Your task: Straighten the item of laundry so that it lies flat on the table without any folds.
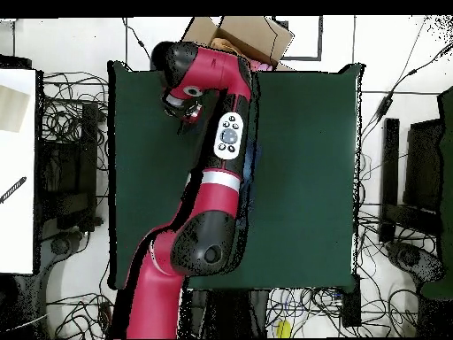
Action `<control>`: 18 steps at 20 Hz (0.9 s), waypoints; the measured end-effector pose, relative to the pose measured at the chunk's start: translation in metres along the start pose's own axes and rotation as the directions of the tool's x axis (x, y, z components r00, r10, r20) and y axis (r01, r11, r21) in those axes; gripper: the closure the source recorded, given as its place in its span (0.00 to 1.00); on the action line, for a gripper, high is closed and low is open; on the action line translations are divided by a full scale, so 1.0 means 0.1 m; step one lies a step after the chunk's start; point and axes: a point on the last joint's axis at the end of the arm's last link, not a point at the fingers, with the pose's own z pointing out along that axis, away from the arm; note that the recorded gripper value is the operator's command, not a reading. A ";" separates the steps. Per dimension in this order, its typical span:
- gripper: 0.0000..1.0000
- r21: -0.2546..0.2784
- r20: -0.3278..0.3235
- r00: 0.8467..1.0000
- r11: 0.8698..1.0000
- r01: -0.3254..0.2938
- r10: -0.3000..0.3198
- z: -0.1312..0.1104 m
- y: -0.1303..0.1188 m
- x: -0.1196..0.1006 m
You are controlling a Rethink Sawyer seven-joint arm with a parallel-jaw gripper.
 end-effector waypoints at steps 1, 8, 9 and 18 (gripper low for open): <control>1.00 -0.014 -0.005 1.000 1.000 -0.001 0.001 0.01 -0.02 -0.02; 1.00 -0.131 -0.038 0.999 0.991 0.029 -0.035 0.02 -0.14 -0.19; 1.00 -0.142 -0.039 0.998 0.989 0.043 -0.049 0.02 -0.16 -0.21; 1.00 -0.238 -0.019 0.965 0.939 0.249 -0.261 0.00 -0.38 -0.46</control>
